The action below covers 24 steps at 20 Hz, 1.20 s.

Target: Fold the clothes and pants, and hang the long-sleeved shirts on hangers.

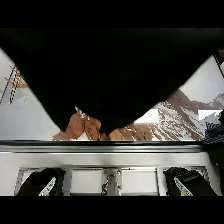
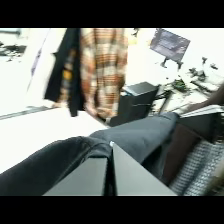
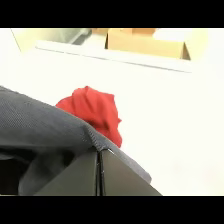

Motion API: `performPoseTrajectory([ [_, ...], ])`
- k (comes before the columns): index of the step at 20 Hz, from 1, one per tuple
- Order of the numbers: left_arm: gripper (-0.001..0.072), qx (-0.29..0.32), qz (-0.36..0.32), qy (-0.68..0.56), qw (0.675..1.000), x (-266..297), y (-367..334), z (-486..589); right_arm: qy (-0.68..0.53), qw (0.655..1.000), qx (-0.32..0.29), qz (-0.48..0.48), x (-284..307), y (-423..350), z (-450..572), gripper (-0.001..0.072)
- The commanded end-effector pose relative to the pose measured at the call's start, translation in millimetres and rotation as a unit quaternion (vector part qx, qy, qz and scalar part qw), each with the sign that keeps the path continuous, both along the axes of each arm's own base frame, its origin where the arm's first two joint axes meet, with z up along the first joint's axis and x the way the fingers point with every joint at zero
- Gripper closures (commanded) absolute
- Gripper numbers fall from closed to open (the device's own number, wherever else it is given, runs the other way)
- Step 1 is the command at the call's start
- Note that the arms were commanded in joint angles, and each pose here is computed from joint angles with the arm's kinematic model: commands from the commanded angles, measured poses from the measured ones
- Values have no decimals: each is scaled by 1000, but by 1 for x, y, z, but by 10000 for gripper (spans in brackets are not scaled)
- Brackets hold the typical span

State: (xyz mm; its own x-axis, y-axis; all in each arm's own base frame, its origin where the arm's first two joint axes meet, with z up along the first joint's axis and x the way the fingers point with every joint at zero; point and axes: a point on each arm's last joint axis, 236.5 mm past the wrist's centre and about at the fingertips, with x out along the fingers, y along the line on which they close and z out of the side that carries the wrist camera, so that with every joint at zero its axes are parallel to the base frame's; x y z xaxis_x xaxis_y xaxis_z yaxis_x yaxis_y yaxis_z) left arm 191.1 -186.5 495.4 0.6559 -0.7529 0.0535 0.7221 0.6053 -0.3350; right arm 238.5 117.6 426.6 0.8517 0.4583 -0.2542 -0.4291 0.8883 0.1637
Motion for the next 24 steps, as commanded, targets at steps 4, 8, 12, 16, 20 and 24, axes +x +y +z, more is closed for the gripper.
performPoseTrajectory([
  [4, 690, 46, 63, 250, 965, 25, 17, -159, 298, 953, -57, -10, -23, -6, -145, 696],
  [8, 690, 129, 50, 429, 892, 68, 2, -311, 394, 914, -95, -12, 26, 2, -244, 696],
  [12, 690, 151, 68, 465, 870, 151, -11, -392, 338, 931, -115, -81, 136, -13, -286, 696],
  [16, 636, 184, 53, 467, 863, 229, -31, -424, 271, 948, -47, -161, 224, -49, -295, 677],
  [20, 92, 184, 52, 445, 875, 286, -31, -407, 241, 946, -7, -218, 243, -104, -281, 201],
  [24, 92, 276, 48, 425, 860, 262, -23, -423, 235, 950, -63, -197, 212, -116, -269, 218],
])
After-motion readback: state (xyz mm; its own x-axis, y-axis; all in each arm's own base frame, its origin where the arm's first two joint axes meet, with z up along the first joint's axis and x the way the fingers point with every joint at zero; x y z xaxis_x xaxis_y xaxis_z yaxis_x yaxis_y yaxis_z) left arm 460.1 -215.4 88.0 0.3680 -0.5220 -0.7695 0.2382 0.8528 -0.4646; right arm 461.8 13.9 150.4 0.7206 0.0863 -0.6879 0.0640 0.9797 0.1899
